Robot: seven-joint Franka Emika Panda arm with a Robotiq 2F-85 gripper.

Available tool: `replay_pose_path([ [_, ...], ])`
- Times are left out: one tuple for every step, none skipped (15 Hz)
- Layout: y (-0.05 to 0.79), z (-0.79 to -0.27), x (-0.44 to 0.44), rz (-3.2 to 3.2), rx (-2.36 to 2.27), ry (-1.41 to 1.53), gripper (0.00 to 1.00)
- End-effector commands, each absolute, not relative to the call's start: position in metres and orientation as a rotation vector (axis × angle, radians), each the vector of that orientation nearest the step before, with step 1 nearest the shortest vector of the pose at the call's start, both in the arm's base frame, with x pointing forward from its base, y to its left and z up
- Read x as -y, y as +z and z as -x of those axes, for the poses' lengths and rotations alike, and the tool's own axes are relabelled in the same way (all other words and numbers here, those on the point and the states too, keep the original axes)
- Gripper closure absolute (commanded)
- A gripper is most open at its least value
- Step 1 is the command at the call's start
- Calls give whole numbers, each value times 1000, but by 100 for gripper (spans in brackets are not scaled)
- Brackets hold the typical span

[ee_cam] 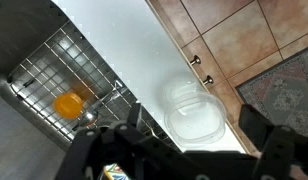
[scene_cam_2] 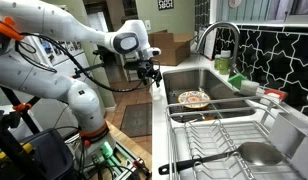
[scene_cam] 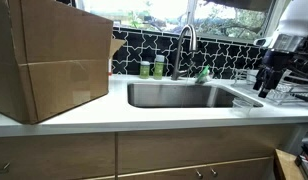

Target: Rinse the plate in the sink and put it on the dish rack

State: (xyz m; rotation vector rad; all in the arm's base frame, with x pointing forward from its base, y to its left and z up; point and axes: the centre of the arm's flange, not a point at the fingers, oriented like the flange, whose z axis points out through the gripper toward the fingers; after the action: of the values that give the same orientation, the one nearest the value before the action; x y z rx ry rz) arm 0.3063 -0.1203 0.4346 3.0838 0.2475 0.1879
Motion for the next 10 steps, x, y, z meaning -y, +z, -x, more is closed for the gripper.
replay_pose_path([
  [432,-306,120,-3087,-249,178,0],
  [428,-305,119,-3090,-251,166,0],
  [425,-304,118,-3092,-252,157,0],
  [424,-304,118,-3093,-253,152,0],
  [424,-304,118,-3094,-253,151,0],
  [424,-304,118,-3094,-253,150,0],
  [432,-314,121,-3104,-248,205,0],
  [446,-327,123,-3121,-215,284,0],
  [460,-338,123,-3134,-194,340,0],
  [476,-352,121,-3156,-146,388,0],
])
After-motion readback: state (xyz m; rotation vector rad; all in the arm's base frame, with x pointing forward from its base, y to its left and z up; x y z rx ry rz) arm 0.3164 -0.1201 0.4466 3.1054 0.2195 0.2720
